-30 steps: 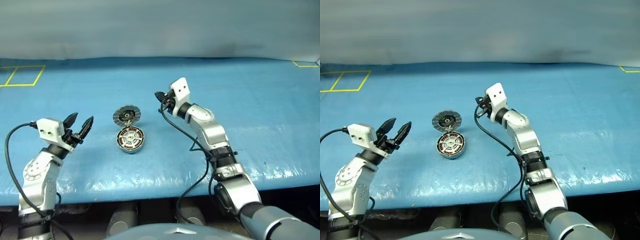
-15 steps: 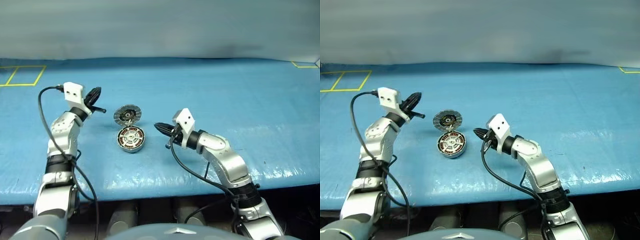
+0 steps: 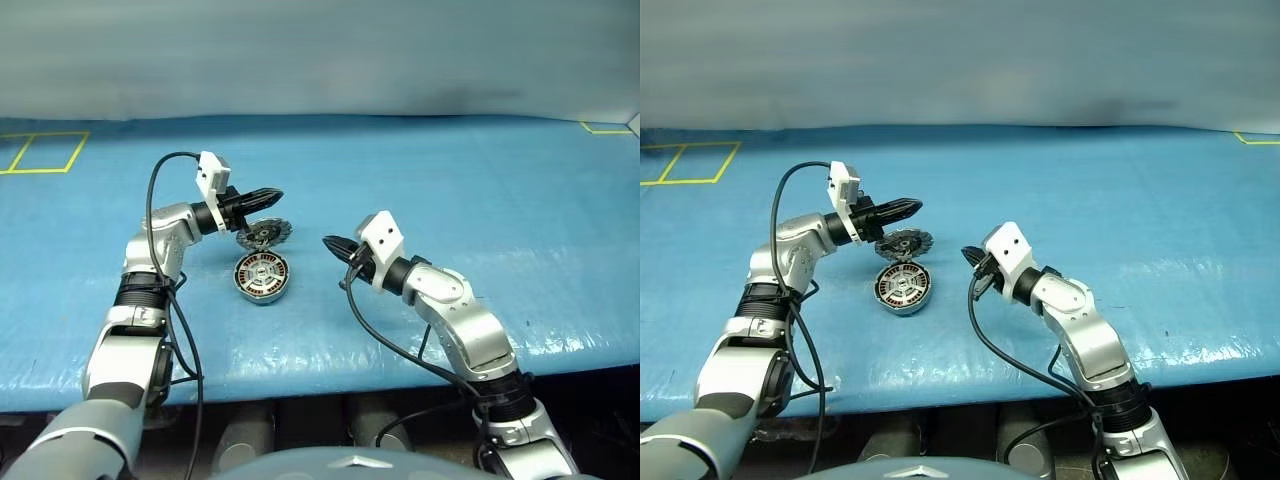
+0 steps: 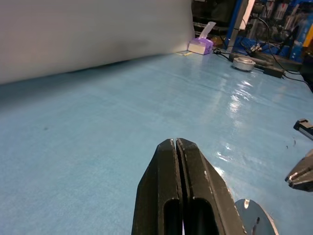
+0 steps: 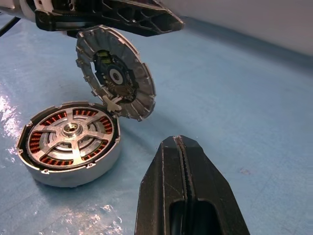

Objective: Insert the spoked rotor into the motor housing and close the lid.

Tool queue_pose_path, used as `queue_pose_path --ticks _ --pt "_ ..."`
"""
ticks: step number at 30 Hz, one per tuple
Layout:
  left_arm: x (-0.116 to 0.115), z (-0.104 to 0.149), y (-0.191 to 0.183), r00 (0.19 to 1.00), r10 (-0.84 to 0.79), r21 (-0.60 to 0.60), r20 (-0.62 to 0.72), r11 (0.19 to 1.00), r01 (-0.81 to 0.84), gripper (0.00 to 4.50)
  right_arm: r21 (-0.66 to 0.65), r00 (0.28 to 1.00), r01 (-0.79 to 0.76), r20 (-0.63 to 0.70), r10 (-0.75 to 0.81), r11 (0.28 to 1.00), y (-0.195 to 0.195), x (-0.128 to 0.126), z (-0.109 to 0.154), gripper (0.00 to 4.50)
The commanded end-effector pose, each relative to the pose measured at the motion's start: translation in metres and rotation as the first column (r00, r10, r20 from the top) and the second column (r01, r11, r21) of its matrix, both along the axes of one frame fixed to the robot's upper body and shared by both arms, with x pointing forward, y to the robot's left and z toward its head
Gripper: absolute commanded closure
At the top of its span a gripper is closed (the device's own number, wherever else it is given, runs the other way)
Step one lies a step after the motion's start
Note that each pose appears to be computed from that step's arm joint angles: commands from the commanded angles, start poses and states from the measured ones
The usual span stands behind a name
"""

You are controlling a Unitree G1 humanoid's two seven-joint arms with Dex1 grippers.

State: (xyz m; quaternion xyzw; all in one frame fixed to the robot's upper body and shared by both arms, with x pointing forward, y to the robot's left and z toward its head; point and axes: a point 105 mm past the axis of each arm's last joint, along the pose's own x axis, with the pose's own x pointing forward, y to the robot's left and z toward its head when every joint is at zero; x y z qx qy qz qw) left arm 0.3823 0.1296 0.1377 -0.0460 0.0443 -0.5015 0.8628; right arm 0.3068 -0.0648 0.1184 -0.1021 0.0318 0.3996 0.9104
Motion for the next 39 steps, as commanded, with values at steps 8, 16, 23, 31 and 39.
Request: queue_pose_path --ticks 8,16,23,31,39 --pt "-0.058 -0.047 -0.007 0.967 -0.183 0.086 -0.180 0.976 0.201 4.44 0.013 0.999 0.011 0.043 -0.012 1.000 0.000 0.003 0.012 4.50" --pt "-0.083 -0.071 -0.007 0.957 -0.172 0.134 -0.233 0.969 0.206 4.44 0.037 0.999 0.016 0.038 -0.018 0.999 0.004 0.006 0.013 4.50" --pt "-0.094 -0.079 0.009 0.976 -0.069 0.150 -0.205 0.984 0.101 4.44 0.188 0.999 -0.031 -0.036 0.038 0.982 0.018 0.002 0.005 4.50" --pt "-0.097 -0.056 0.040 0.994 0.094 0.135 -0.057 0.987 -0.085 4.50 0.215 0.989 -0.136 -0.035 0.147 0.967 0.039 -0.006 0.001 3.88" --pt "-0.110 -0.047 0.069 0.968 0.250 0.124 0.007 0.961 -0.249 4.50 0.158 0.973 -0.209 -0.060 0.221 0.965 0.066 -0.006 -0.019 1.27"
